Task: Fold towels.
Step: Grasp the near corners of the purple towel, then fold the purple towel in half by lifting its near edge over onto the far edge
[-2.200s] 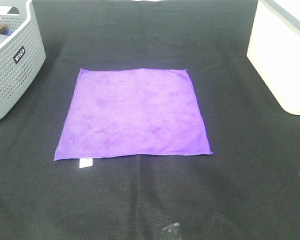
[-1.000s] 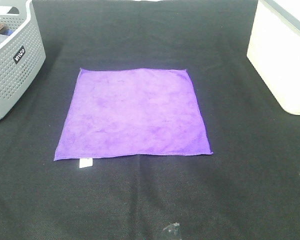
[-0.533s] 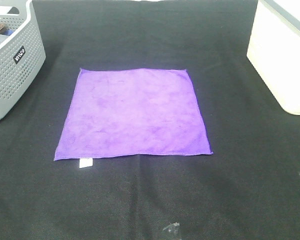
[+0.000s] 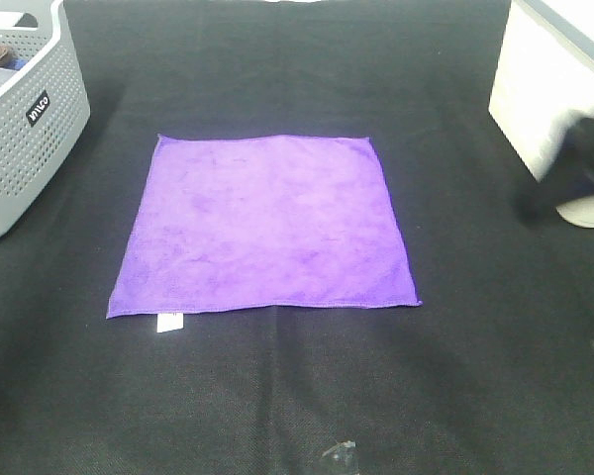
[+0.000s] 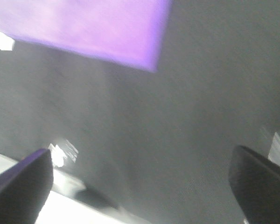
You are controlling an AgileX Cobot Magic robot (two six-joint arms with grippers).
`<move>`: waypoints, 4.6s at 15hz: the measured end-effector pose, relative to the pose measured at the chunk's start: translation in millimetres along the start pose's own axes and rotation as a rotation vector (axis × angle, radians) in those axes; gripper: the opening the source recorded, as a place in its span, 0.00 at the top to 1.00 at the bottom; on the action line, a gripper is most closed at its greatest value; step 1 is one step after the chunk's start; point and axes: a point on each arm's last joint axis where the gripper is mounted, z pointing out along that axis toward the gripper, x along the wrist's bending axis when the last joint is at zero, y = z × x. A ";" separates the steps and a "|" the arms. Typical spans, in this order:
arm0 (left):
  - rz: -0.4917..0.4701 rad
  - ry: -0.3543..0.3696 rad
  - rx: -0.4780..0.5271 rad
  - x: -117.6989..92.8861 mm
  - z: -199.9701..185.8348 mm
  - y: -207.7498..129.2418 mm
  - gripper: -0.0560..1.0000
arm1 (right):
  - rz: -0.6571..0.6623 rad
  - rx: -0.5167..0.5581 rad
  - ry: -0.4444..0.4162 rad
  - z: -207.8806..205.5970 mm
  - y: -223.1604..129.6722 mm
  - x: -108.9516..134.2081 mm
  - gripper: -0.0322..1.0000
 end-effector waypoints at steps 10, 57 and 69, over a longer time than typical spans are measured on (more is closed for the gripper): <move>-0.046 -0.114 0.072 34.8 115.1 33.6 0.01 | 0.158 0.159 0.194 104.2 41.1 -27.8 0.04; 0.169 -0.127 0.528 -38.1 234.1 55.2 0.94 | 0.136 0.299 0.286 184.9 48.7 5.9 0.97; 0.172 0.002 0.181 -28.4 175.5 143.6 0.94 | 0.084 0.103 0.236 167.0 129.7 10.1 0.97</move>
